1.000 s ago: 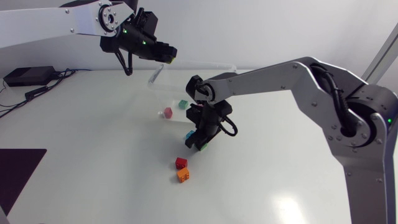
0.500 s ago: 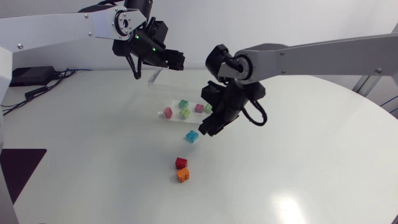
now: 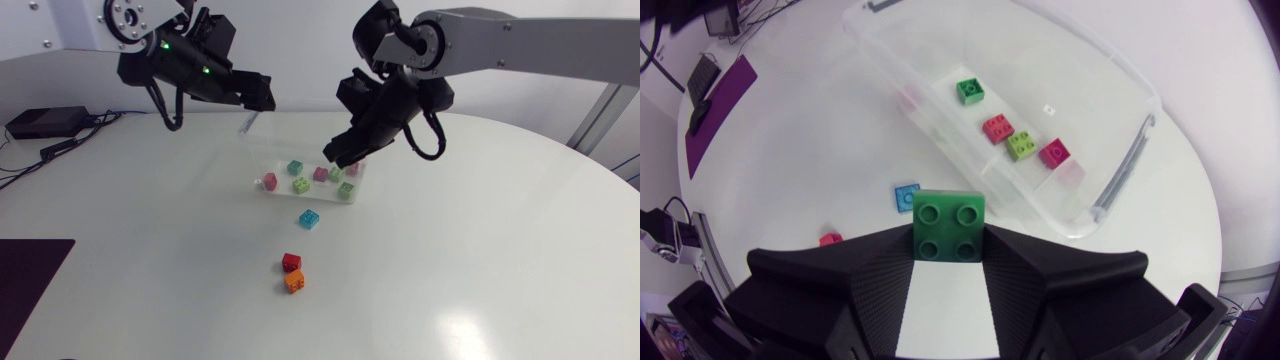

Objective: Place the duplo bricks in the container

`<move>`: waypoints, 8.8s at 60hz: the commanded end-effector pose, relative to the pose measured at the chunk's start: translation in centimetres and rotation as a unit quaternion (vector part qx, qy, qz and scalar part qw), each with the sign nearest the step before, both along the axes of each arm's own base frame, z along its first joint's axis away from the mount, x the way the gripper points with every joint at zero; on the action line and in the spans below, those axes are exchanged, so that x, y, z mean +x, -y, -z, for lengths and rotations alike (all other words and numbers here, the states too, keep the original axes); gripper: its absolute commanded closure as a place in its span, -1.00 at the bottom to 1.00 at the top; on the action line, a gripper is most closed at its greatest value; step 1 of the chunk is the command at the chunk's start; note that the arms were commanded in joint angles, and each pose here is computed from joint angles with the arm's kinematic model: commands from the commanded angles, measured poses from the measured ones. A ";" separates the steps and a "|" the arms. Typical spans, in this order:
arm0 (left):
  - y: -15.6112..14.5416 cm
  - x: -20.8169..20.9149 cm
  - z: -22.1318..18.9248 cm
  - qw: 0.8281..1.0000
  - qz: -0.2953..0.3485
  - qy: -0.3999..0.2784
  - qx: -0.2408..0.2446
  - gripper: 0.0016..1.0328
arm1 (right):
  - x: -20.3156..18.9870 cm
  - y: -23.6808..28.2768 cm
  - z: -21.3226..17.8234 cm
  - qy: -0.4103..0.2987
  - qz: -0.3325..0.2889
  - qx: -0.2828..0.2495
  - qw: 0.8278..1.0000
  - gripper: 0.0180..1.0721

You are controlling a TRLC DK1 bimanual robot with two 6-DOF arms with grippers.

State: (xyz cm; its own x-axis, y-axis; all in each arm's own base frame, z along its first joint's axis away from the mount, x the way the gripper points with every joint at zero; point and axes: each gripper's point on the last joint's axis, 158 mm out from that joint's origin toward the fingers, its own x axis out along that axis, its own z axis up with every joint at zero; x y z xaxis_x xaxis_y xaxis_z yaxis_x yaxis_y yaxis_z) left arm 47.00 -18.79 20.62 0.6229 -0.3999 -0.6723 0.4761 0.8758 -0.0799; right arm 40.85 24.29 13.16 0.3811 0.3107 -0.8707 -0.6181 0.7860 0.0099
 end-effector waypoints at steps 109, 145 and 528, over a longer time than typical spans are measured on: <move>4.8 -16.8 18.4 0.971 0.112 -0.196 0.082 -0.84 | 1.1 6.8 -3.5 0.094 0.064 0.011 0.993 -0.86; 5.7 -16.1 22.2 0.955 0.035 -0.268 0.122 -0.63 | -4.4 7.5 0.2 0.068 0.043 -0.002 0.997 -0.86; 8.3 -5.0 22.0 0.990 0.090 -0.060 0.087 -0.77 | 10.1 4.6 -4.2 0.084 0.131 0.019 0.988 -0.77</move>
